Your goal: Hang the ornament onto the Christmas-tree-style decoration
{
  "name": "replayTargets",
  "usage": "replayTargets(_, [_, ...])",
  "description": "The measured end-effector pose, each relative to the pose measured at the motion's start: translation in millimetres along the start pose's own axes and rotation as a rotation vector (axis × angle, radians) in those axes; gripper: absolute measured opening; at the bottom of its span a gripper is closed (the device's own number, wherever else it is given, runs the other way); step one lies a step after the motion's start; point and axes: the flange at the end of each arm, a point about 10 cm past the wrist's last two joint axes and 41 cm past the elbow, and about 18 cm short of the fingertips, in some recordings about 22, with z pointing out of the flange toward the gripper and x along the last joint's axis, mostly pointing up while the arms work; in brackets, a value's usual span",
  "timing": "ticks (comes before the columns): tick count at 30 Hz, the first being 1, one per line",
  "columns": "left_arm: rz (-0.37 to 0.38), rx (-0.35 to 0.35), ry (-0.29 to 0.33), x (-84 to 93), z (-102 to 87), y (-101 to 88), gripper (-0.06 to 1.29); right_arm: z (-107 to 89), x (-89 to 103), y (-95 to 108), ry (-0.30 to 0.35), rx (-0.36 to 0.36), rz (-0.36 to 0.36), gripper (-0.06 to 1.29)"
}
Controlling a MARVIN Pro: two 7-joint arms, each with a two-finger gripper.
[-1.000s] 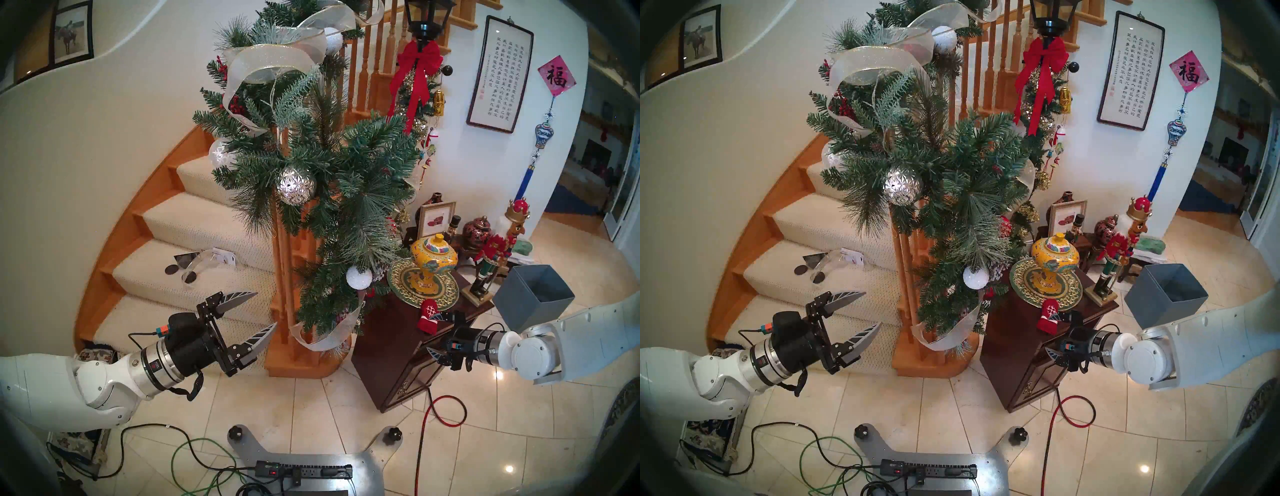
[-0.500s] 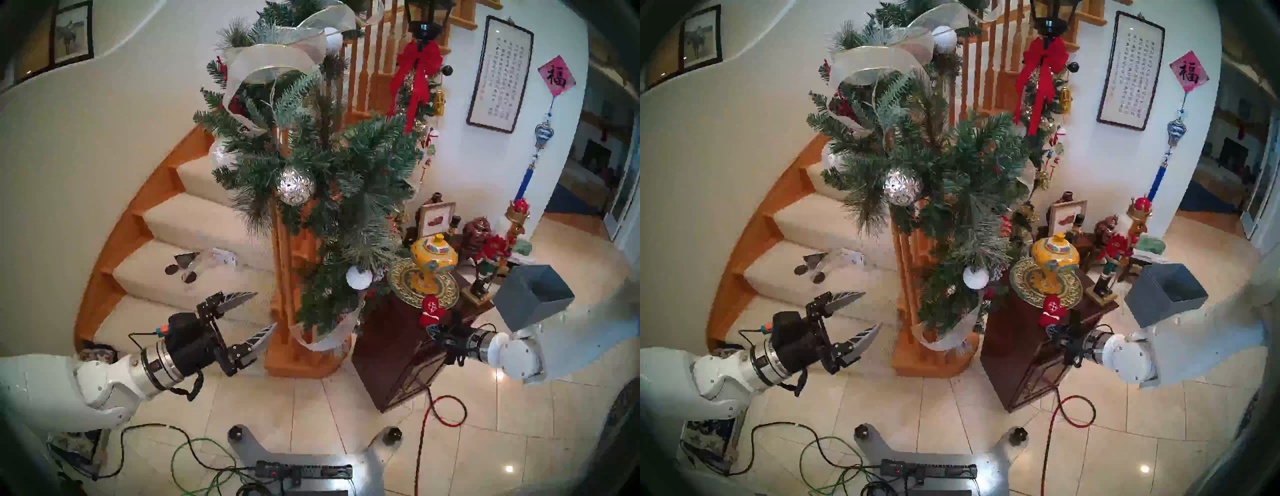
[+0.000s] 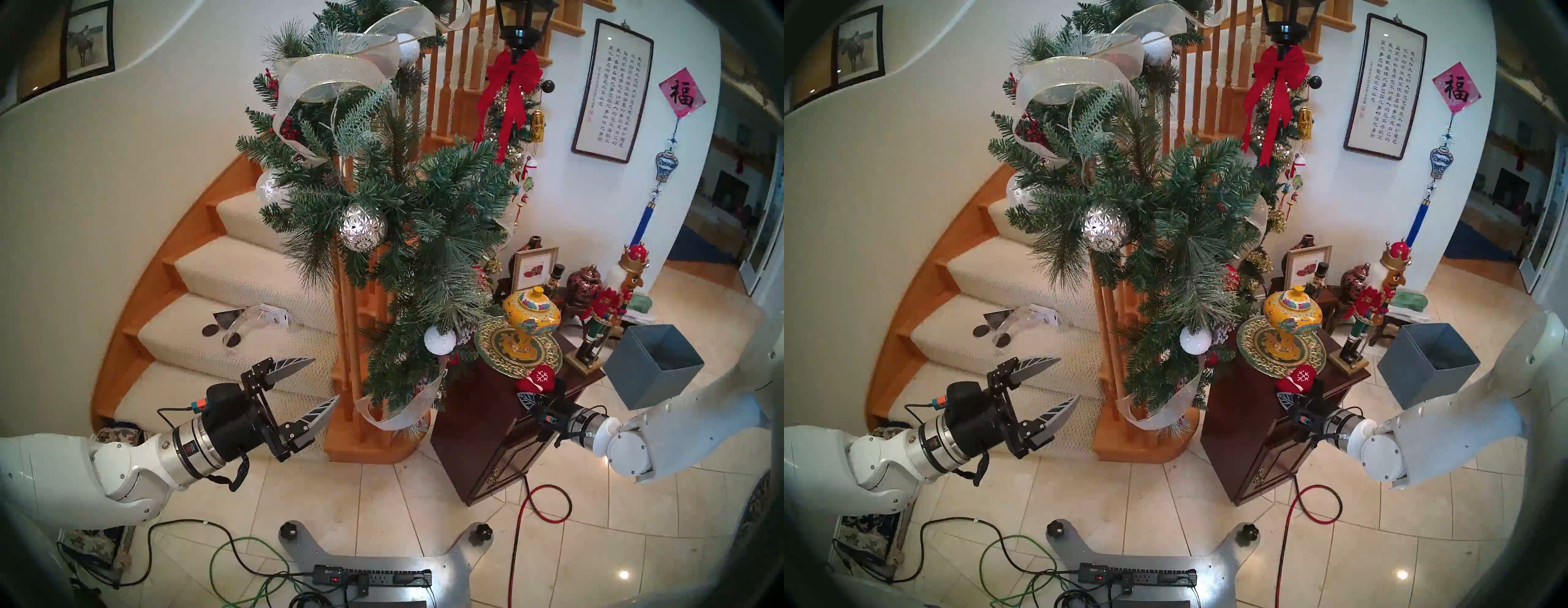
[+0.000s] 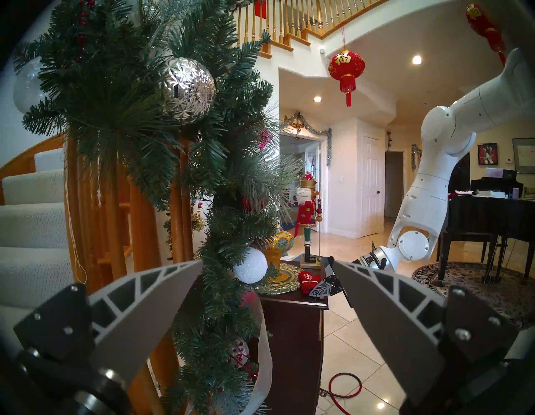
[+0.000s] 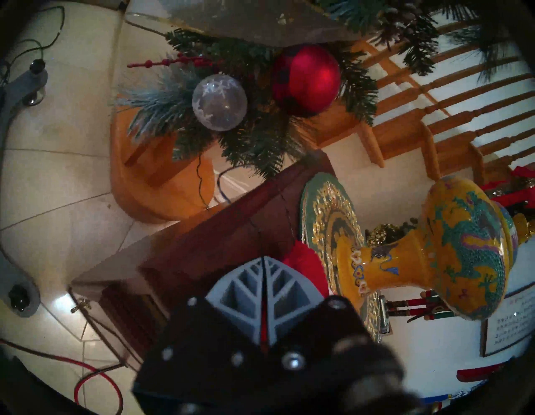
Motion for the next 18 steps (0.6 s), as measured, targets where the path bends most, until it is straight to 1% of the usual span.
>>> replayTargets(5, [0.000,-0.001,0.000,0.0,0.0,0.1,1.23,-8.8,11.7,-10.3,0.056,0.005,-0.001,-0.04])
replayTargets(9, [0.000,-0.001,0.000,0.0,0.0,0.1,1.23,-18.7,18.5,-15.4,0.083,0.014,0.000,-0.04])
replayTargets(13, [0.000,-0.001,0.000,0.0,0.0,0.1,1.23,-26.6,22.6,-14.8,0.096,0.010,-0.003,-0.04])
replayTargets(18, [0.000,-0.001,0.000,0.0,0.0,0.1,1.23,-36.2,28.8,-8.7,0.113,-0.008,0.001,-0.04])
